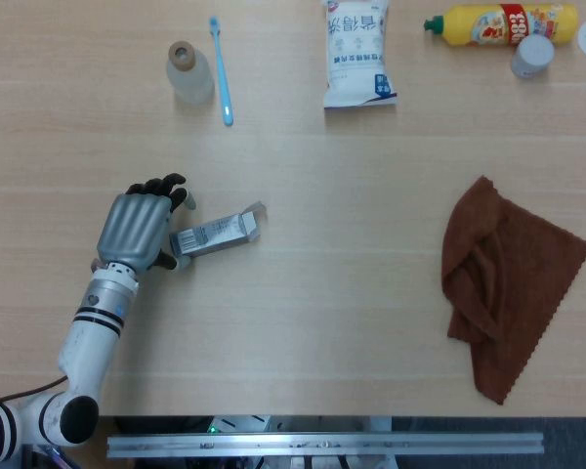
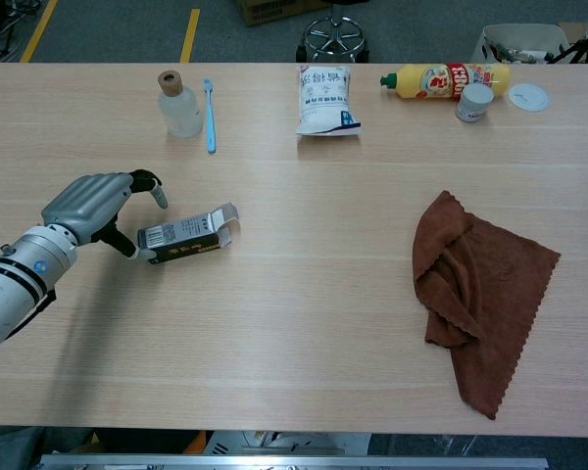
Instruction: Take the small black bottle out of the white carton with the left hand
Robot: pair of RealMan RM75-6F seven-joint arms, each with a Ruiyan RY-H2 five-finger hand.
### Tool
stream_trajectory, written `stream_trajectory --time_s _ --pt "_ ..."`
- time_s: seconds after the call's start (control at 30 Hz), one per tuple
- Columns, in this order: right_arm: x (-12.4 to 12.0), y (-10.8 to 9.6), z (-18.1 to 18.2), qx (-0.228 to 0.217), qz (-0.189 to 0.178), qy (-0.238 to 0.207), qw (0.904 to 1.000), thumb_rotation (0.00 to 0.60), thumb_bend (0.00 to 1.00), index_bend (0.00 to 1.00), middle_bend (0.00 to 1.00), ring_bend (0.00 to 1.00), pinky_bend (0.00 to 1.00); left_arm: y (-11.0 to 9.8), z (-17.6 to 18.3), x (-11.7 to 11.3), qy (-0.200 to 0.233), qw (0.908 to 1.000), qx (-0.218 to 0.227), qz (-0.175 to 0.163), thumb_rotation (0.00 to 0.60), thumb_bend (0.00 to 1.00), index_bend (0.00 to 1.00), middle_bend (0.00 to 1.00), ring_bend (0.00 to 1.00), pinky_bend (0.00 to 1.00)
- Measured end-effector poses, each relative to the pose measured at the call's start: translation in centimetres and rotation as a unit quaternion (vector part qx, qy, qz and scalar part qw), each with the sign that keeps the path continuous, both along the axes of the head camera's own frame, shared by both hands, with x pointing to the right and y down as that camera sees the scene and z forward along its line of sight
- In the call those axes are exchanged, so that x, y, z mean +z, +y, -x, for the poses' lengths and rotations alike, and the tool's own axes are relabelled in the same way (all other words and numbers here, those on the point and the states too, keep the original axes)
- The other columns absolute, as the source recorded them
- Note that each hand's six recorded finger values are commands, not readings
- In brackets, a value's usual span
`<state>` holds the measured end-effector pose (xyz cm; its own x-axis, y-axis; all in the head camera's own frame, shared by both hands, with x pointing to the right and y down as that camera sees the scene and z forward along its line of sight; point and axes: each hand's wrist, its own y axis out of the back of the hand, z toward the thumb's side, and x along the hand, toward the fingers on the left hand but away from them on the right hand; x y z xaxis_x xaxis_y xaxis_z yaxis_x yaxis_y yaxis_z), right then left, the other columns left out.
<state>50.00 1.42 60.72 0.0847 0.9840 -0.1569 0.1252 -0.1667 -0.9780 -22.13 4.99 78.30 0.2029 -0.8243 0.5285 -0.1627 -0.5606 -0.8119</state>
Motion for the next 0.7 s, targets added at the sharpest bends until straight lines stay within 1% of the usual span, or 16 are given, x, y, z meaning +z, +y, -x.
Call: stream_trajectory --time_s 0.33,0.6,0.67,0.7 --pt "0.0 0.1 -0.1 0.002 0.001 0.000 1.0000 0.600 0.12 0.22 0.15 0.11 0.18 -1.1 1.1 0.7 -0.008 0.9998 -0.015 -0.004 0.600 0.08 0.36 0.19 0.22 0.26" --pt "0.1 0.2 -0.2 0.003 0.001 0.000 1.0000 0.600 0.12 0.22 0.15 0.11 0.18 -1.5 1.0 0.8 -0.007 0.9999 -0.014 -0.007 0.600 0.08 0.36 0.19 0.22 0.26" --pt "0.1 0.3 -0.2 0.004 0.002 0.000 1.0000 0.600 0.12 0.22 0.15 0.11 0.18 -1.3 0.9 0.8 -0.006 0.9999 -0.012 -0.006 0.600 0.08 0.38 0.19 0.22 0.26" --pt "0.1 0.3 -0.2 0.004 0.002 0.000 1.0000 0.600 0.12 0.22 0.15 0.11 0.18 -1.3 0.8 0.8 -0.005 0.9999 -0.010 -0.007 0.600 0.08 0.40 0.20 0.23 0.26"
